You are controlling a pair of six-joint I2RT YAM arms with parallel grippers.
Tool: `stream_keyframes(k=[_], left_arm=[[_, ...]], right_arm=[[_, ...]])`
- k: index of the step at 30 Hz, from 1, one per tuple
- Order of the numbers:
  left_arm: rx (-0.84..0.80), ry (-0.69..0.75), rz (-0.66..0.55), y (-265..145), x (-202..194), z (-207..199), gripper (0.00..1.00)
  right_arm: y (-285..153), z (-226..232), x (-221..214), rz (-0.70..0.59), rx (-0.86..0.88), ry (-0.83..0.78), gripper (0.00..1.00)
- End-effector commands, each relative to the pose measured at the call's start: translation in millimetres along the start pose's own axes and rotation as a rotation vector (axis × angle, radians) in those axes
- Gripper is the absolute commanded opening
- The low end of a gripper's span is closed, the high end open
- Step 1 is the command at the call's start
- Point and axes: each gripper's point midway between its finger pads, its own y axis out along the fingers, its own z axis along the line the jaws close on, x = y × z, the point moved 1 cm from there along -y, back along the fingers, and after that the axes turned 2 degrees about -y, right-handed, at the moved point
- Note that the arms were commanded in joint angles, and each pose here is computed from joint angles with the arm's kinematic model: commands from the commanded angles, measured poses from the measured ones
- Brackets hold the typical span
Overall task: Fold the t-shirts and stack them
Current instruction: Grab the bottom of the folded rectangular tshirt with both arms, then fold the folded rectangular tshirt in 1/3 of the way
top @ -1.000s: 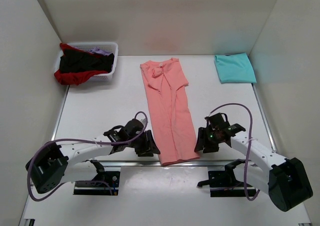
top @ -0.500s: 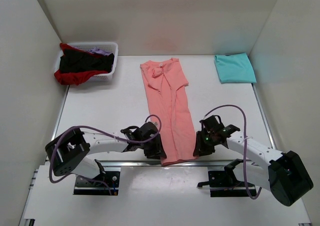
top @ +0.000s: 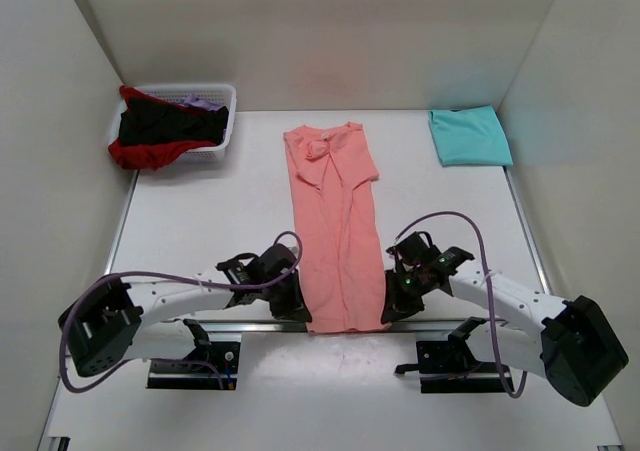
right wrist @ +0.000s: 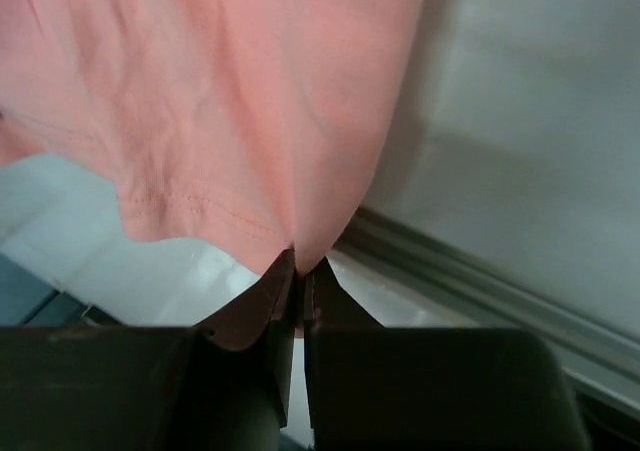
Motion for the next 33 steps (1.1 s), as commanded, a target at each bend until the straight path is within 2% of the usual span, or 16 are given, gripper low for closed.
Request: stream_keyframes(k=[1, 5, 9, 15, 16, 21, 26, 29, 30, 32, 33], left_arm=[[-0.017, -0.036, 0.023, -18, 4, 4, 0.0], [-0.09, -0.111, -0.083, -42, 58, -13, 0.0], [-0.141, -0.107, -0.137, -64, 117, -32, 0.0], [-0.146, -0.075, -0.145, -67, 189, -53, 0.0], [-0.154, -0.072, -0.14, -64, 198, -56, 0.0], [-0.158, -0.106, -0.15, -60, 238, -55, 0.0], [-0.136, -0.133, -0.185, -62, 272, -44, 0.0], [-0.143, -0.156, -0.208, -56, 294, -38, 0.14], [-0.141, -0.166, -0.215, -52, 304, -33, 0.14], [-0.168, -0.172, -0.247, -52, 325, -35, 0.21], [-0.194, -0.175, -0.267, -50, 335, -37, 0.38]], right_arm=[[-15, 24, -3, 0.059, 0.071, -0.009, 0.0], [-29, 27, 23, 0.065, 0.049, -0.023, 0.01], [-51, 28, 80, 0.017, 0.006, -0.035, 0.0], [-84, 25, 180, -0.095, -0.037, -0.054, 0.0], [-78, 21, 184, -0.062, -0.042, -0.044, 0.0], [-87, 29, 249, -0.126, -0.051, -0.084, 0.0], [-63, 31, 290, -0.11, -0.058, -0.089, 0.0], [-59, 26, 317, -0.142, -0.09, -0.087, 0.0], [-65, 30, 330, -0.185, -0.091, -0.095, 0.01], [-62, 28, 352, -0.24, -0.114, -0.086, 0.08], [-69, 26, 362, -0.288, -0.147, -0.083, 0.18]])
